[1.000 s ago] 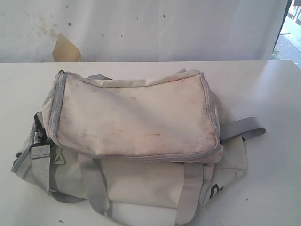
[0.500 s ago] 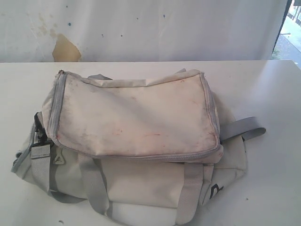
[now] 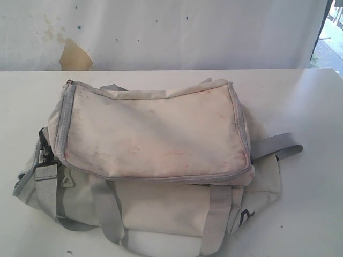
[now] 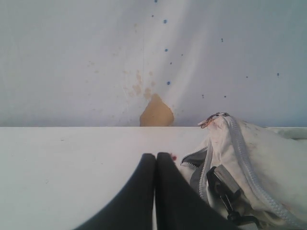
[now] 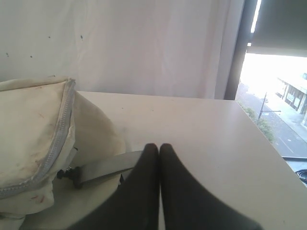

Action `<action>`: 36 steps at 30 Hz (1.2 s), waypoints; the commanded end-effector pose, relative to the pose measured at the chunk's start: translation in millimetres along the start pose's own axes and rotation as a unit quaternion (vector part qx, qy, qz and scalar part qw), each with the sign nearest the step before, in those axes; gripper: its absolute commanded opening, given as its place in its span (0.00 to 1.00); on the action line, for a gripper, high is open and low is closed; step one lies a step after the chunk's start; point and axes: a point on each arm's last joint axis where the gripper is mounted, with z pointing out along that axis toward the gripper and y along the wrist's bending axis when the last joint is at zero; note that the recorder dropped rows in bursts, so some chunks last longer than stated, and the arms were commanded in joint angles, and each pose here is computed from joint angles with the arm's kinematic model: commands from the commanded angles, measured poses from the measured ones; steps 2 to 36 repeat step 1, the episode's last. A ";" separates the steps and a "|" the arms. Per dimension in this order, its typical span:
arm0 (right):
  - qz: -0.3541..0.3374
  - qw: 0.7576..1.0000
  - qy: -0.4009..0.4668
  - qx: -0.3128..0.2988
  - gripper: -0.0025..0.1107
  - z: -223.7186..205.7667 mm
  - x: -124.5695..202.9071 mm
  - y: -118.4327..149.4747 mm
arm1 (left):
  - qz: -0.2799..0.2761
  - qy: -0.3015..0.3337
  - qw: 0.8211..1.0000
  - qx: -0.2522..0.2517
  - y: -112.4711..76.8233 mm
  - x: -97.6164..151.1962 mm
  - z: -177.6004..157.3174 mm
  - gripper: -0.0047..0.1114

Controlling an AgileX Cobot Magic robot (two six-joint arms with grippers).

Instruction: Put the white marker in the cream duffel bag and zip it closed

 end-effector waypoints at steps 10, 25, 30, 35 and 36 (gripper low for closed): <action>0.000 1.000 0.000 0.001 0.02 -0.2 1.4 0.0 | -0.005 0.002 1.000 0.002 -0.3 1.7 -0.1 0.04; 0.000 1.000 0.000 0.001 0.02 -0.2 1.4 0.0 | -0.005 0.002 1.000 0.002 -0.3 1.7 -0.1 0.04; 0.000 1.000 0.000 0.001 0.02 -0.2 1.4 0.0 | -0.005 0.002 1.000 0.002 -0.3 1.7 -0.1 0.04; 0.000 1.000 0.000 0.001 0.02 -0.2 1.4 0.0 | -0.005 0.002 1.000 0.002 -0.3 1.7 -0.1 0.04; 0.000 1.000 0.000 0.001 0.02 -0.2 1.4 0.0 | -0.005 0.002 1.000 0.002 -0.3 1.7 -0.1 0.04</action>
